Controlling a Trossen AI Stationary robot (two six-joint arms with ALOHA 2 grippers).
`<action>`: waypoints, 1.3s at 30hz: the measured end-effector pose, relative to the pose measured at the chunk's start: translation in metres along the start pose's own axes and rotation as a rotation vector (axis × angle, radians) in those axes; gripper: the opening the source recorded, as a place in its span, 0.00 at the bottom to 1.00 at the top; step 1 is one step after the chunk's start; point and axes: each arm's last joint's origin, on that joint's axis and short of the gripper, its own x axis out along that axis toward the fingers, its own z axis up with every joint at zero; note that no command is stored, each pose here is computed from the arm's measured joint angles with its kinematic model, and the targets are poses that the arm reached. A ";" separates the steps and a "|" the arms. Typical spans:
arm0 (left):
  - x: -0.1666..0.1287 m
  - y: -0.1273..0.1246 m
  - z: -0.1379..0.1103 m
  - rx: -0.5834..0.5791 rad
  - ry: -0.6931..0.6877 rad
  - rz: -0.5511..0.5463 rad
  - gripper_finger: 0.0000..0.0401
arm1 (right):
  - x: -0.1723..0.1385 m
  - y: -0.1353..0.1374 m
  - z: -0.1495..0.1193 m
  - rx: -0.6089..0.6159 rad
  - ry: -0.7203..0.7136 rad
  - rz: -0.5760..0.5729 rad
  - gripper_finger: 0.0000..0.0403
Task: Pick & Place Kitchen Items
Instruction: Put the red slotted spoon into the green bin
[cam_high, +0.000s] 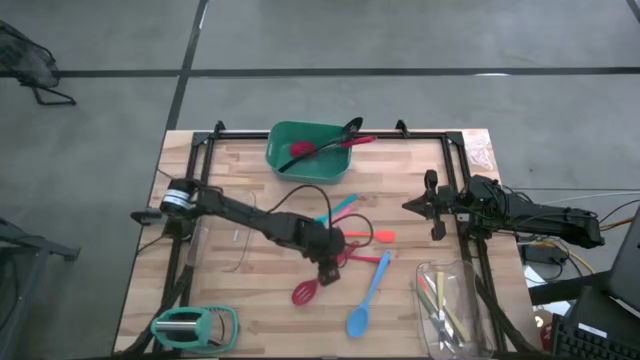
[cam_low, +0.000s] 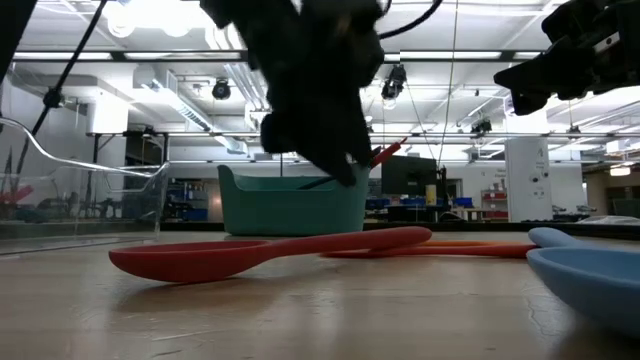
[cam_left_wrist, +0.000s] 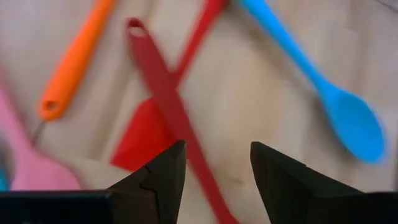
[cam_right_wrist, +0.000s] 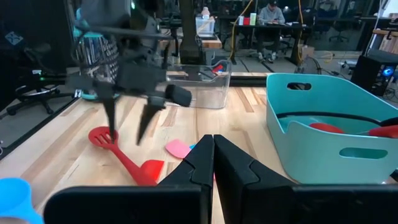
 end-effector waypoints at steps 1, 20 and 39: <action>0.003 0.003 -0.004 -0.004 -0.006 0.033 0.46 | 0.000 0.000 0.000 0.000 0.000 0.000 0.02; 0.024 -0.011 -0.041 0.040 -0.106 0.046 0.46 | 0.000 0.000 0.000 0.000 0.000 0.000 0.02; 0.046 -0.002 -0.052 0.068 -0.034 0.114 0.39 | 0.000 0.000 0.000 0.000 0.000 -0.001 0.02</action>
